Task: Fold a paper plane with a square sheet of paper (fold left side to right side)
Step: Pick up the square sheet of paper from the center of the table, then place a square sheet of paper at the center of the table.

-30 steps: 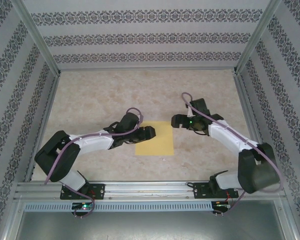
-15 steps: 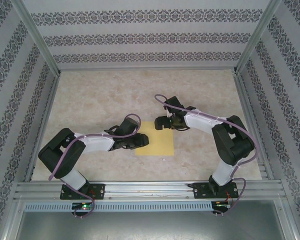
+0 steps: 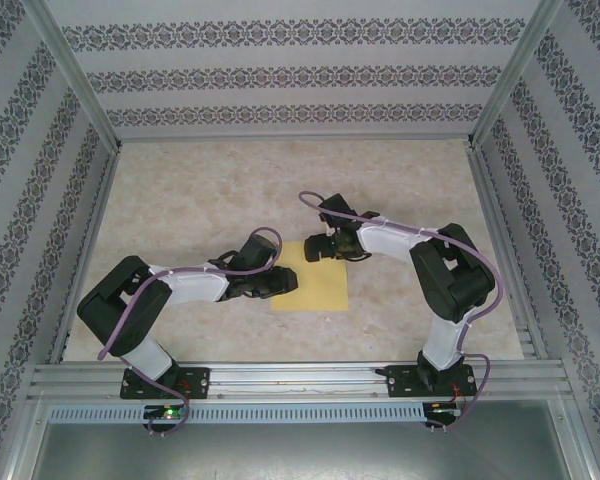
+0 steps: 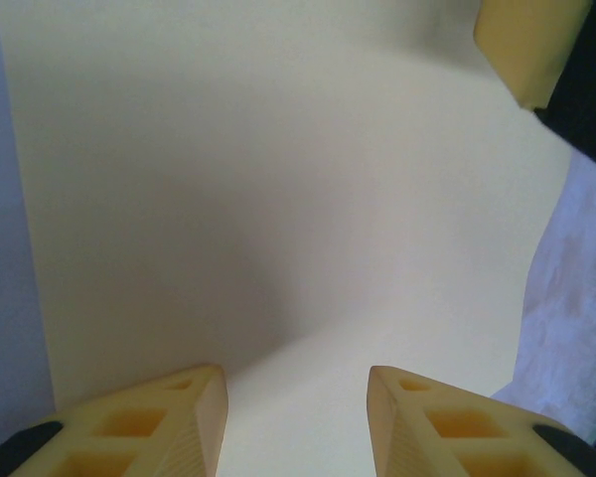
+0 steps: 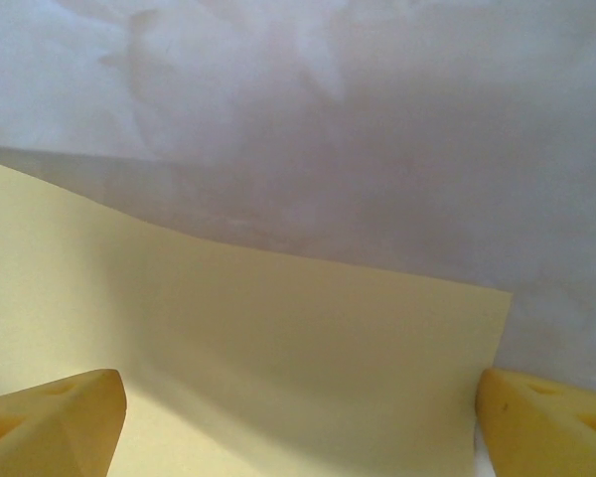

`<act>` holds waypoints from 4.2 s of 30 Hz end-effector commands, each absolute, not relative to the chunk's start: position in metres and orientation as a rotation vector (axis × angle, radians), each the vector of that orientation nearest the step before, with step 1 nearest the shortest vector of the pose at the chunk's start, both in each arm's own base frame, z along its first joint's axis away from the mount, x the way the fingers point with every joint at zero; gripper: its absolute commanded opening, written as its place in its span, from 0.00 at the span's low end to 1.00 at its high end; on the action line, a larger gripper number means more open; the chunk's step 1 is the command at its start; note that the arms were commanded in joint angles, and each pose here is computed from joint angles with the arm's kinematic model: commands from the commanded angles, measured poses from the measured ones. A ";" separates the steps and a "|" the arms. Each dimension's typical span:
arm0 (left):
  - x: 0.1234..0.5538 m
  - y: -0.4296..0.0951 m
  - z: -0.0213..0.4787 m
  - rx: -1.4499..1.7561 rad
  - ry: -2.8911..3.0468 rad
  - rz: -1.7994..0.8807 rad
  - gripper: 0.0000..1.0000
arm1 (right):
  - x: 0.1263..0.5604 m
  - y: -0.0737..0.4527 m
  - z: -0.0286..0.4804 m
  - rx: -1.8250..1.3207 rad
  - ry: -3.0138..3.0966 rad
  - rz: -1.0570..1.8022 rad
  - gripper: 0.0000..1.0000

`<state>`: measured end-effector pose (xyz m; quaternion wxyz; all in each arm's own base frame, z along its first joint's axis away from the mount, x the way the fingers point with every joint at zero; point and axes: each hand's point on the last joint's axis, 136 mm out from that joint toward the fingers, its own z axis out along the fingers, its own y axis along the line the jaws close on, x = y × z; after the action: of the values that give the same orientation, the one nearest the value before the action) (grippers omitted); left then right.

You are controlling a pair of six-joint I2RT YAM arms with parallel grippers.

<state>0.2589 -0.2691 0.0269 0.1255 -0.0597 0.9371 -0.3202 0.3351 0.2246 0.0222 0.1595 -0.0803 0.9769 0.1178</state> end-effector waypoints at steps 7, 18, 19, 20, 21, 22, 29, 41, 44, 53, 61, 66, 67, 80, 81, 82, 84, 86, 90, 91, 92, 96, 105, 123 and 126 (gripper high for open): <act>0.250 -0.261 0.005 -0.214 2.797 -0.890 0.43 | 0.300 0.240 0.035 -0.324 2.832 0.368 0.82; 0.254 -0.265 0.010 -0.214 2.770 -0.931 0.43 | 0.287 0.249 0.029 -0.386 2.887 0.375 0.63; 0.254 -0.266 0.011 -0.214 2.766 -0.935 0.43 | 0.286 0.249 0.028 -0.387 2.890 0.378 0.61; 0.255 -0.266 0.012 -0.215 2.759 -0.943 0.43 | 0.285 0.250 0.028 -0.389 2.891 0.386 0.58; 0.255 -0.267 0.013 -0.214 2.754 -0.951 0.43 | 0.285 0.250 0.029 -0.389 2.892 0.393 0.57; 0.256 -0.267 0.014 -0.213 2.748 -0.959 0.44 | 0.284 0.251 0.028 -0.393 2.894 0.403 0.55; 0.266 -0.262 0.032 -0.193 2.691 -0.966 0.49 | 0.281 0.258 0.038 -0.414 2.865 0.565 0.45; 0.293 -0.197 0.095 -0.151 2.474 -0.921 0.61 | 0.282 0.263 0.101 -0.444 2.664 0.991 0.33; 0.296 -0.178 0.122 -0.124 2.367 -0.967 0.65 | 0.285 0.259 0.126 -0.432 2.575 1.105 0.31; 0.288 -0.165 0.218 0.152 1.924 -1.159 0.84 | 0.280 0.249 0.223 -0.490 2.254 1.385 0.27; 0.279 -0.186 0.284 0.376 1.652 -1.347 0.88 | 0.247 0.260 0.303 -0.708 1.981 1.570 0.26; 0.281 -0.199 0.301 0.458 1.578 -1.421 0.88 | 0.223 0.280 0.329 -0.840 1.869 1.647 0.26; 0.283 -0.203 0.300 0.468 1.586 -1.431 0.88 | 0.221 0.283 0.331 -0.851 1.864 1.649 0.26; 0.273 -0.230 0.301 0.581 1.592 -1.478 0.47 | 0.244 0.294 0.306 -0.794 1.958 1.609 0.26; 0.274 -0.230 0.300 0.578 1.599 -1.476 0.40 | 0.246 0.293 0.304 -0.787 1.966 1.603 0.26; 0.274 -0.230 0.299 0.577 1.604 -1.473 0.35 | 0.246 0.292 0.303 -0.781 1.970 1.601 0.26; 0.276 -0.230 0.295 0.566 1.623 -1.463 0.25 | 0.249 0.289 0.300 -0.769 1.979 1.588 0.27; 0.277 -0.230 0.291 0.557 1.638 -1.457 0.17 | 0.251 0.286 0.297 -0.756 1.990 1.572 0.27; 0.280 -0.229 0.284 0.532 1.669 -1.451 0.05 | 0.256 0.280 0.288 -0.722 2.029 1.535 0.31; 0.281 -0.229 0.282 0.521 1.679 -1.448 0.04 | 0.258 0.278 0.286 -0.712 2.040 1.520 0.33; 0.283 -0.229 0.279 0.508 1.693 -1.443 0.03 | 0.260 0.276 0.283 -0.699 2.053 1.497 0.36; 0.291 -0.226 0.260 0.428 1.778 -1.427 0.02 | 0.272 0.262 0.267 -0.607 2.125 1.359 0.48; 0.303 -0.222 0.172 0.166 2.086 -1.438 0.00 | 0.300 0.219 0.212 -0.288 2.290 1.105 0.68; 0.301 -0.203 0.045 -0.093 2.648 -1.114 0.00 | 0.309 0.227 0.089 -0.031 2.600 1.039 0.17; 0.300 -0.204 0.044 -0.093 2.653 -1.122 0.00 | 0.307 0.235 0.071 -0.029 2.651 1.040 0.04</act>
<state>0.3062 -0.2020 0.0510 0.1452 -0.0394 0.9043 -0.3996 0.3062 0.2265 0.0797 0.1539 -0.0125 0.9213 0.3568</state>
